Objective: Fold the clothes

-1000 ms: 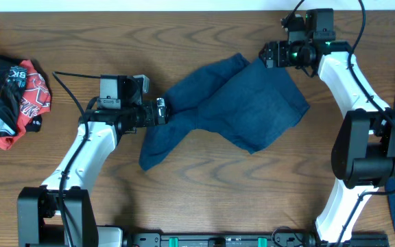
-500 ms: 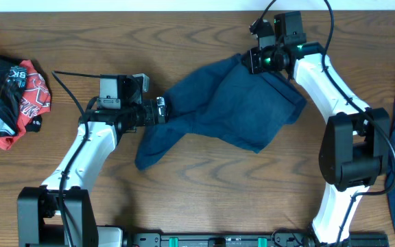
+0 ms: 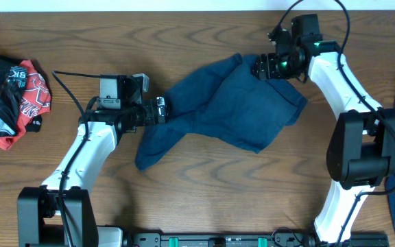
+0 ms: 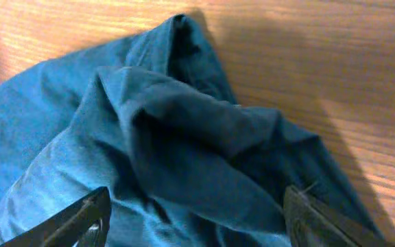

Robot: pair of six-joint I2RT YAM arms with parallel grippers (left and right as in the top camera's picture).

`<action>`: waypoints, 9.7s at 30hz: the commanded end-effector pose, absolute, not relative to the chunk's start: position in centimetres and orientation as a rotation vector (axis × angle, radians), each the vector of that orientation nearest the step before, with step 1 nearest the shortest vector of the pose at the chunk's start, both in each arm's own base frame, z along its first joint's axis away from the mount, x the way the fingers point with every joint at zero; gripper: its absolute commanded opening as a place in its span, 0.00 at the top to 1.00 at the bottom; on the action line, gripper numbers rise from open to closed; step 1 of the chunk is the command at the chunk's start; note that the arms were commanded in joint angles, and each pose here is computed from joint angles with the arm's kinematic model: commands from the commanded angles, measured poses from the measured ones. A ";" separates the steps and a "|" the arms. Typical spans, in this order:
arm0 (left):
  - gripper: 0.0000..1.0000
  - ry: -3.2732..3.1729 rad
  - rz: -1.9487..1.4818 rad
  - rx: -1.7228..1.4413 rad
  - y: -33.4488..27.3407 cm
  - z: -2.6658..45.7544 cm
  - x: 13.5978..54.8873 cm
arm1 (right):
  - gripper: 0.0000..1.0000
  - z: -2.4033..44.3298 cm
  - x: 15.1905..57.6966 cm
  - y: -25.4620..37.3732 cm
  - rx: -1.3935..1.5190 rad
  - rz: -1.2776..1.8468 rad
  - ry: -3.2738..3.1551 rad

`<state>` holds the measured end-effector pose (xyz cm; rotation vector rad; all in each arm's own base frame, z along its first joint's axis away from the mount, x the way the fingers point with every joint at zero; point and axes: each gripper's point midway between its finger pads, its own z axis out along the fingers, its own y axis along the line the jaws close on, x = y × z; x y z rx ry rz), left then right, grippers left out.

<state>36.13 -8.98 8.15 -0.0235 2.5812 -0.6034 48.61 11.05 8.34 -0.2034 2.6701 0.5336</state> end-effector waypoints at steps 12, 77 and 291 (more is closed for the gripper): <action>0.02 2.569 -0.620 -0.023 -9.0 8.6 36.4 | 0.50 5.8 48.6 13.8 -0.312 0.545 2.683; 0.02 2.541 -0.624 -0.028 -9.1 9.0 36.9 | 0.99 41.2 40.7 13.8 -0.512 0.832 2.000; 0.94 2.218 -0.738 -0.726 2.9 6.4 47.7 | 0.16 9.6 25.0 41.7 -1.154 0.620 3.033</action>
